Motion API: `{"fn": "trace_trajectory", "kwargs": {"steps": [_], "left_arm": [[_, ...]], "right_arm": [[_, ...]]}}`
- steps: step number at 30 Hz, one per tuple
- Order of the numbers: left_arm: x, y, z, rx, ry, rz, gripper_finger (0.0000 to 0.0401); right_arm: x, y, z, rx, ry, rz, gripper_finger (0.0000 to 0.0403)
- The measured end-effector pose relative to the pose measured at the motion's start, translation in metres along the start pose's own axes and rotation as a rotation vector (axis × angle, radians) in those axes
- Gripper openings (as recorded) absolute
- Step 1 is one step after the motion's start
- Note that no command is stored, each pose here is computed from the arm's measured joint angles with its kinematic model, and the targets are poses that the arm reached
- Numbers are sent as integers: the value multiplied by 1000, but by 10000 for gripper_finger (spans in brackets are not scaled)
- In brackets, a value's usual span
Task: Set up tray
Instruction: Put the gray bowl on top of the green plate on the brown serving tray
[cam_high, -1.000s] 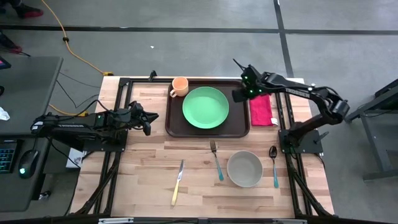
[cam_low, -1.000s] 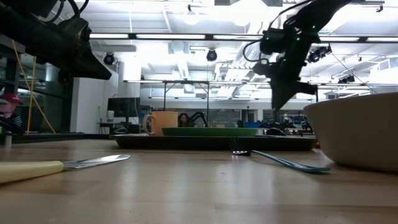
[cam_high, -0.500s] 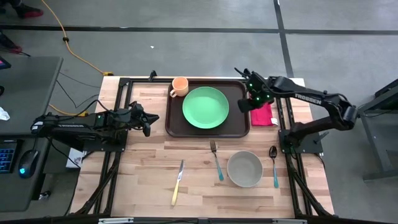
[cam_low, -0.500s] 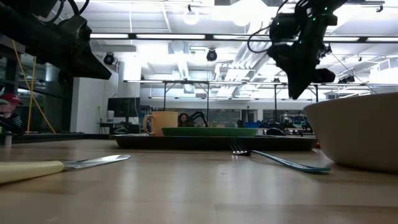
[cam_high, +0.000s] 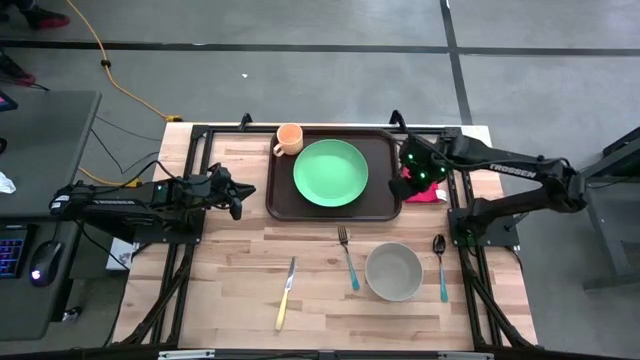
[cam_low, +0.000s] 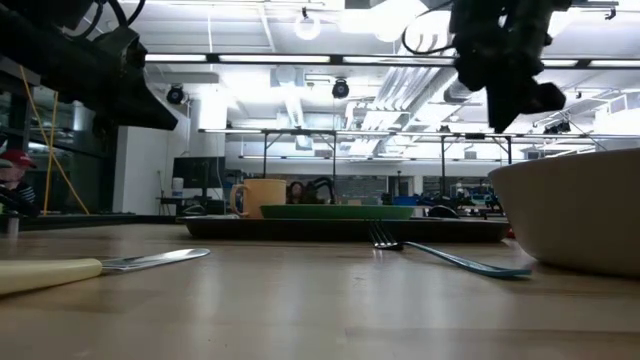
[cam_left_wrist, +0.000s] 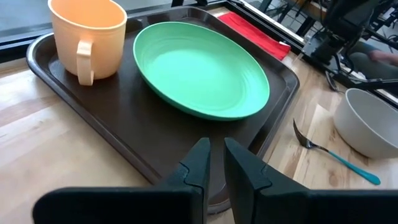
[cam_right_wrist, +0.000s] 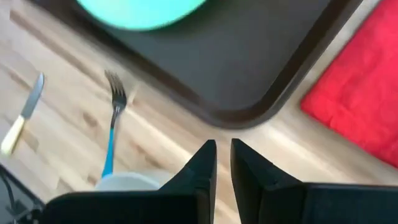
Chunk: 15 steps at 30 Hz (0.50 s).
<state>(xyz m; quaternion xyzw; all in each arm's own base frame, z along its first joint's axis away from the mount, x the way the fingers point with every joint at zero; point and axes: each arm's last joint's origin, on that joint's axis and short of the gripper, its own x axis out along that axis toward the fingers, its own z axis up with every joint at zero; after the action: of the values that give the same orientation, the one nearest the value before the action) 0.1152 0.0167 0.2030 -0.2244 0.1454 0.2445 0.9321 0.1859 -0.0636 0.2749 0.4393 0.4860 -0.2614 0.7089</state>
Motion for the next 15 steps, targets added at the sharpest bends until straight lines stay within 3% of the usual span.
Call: {"fn": "trace_trajectory", "kwargs": {"steps": [8, 15], "left_arm": [[0, -1, -4, -9, 84, -77, 76], [0, -4, -1, 5, 49, -108, 76]], "right_arm": [[4, 21, -27, -119, 32, -9, 25], [6, 36, -49, -195, 12, -43, 23]]}}
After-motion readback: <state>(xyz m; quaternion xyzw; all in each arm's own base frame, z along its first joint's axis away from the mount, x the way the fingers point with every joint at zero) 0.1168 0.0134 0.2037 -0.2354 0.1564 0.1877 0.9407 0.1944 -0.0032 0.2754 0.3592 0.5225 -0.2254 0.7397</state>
